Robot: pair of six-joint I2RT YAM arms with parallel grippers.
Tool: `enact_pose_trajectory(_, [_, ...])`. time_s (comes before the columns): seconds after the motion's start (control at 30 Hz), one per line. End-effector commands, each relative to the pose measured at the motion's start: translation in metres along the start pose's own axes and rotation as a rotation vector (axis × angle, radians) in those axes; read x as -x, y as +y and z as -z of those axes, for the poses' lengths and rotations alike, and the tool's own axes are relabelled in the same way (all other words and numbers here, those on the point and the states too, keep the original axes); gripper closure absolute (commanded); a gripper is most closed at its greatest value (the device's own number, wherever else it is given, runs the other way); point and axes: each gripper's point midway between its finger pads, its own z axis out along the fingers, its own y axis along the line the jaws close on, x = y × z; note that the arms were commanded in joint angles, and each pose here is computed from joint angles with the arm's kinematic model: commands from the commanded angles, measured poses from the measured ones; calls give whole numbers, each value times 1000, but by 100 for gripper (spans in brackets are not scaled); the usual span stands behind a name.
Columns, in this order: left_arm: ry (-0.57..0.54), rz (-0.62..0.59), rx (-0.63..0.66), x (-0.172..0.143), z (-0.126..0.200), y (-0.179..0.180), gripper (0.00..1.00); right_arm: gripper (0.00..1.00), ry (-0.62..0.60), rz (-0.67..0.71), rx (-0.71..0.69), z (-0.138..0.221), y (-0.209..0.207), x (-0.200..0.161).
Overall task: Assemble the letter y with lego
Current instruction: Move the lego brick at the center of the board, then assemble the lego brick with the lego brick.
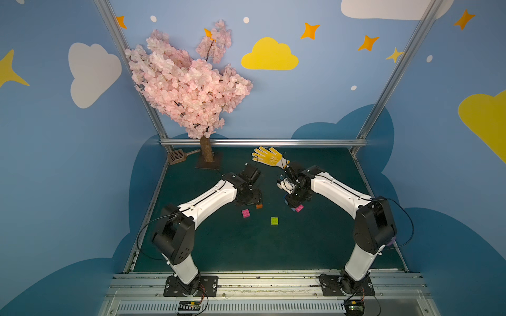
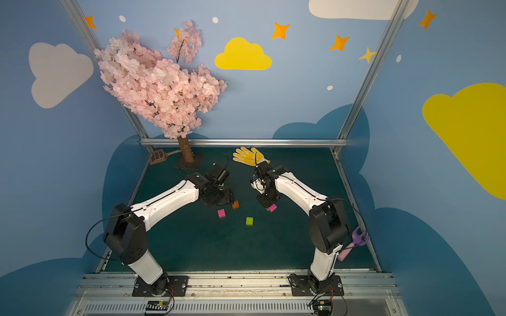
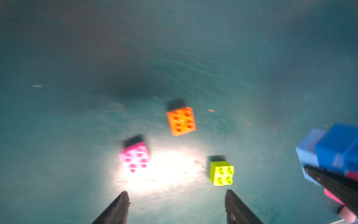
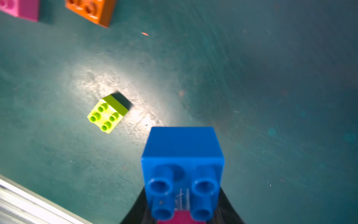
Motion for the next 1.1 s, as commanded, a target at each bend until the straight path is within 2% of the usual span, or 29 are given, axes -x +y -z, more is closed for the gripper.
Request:
enact_pose_trajectory(0.0, [27,-26,10,3,8,31,22,94,18,169,51,-6,20,6])
enact_pose_trajectory(0.27, [24,49,-31,25,21,75,19,95,25,388,112,-20,59,12])
enact_pose_trajectory(0.37, [36,69,-60,26,18,83,13,95,48,454,94,-28,67,12])
enact_pose_trajectory(0.5, [42,67,-60,23,14,91,0,96,78,511,60,-37,70,12])
enact_pose_trajectory(1.07, [30,76,-62,22,14,93,0,97,128,585,24,-58,78,6])
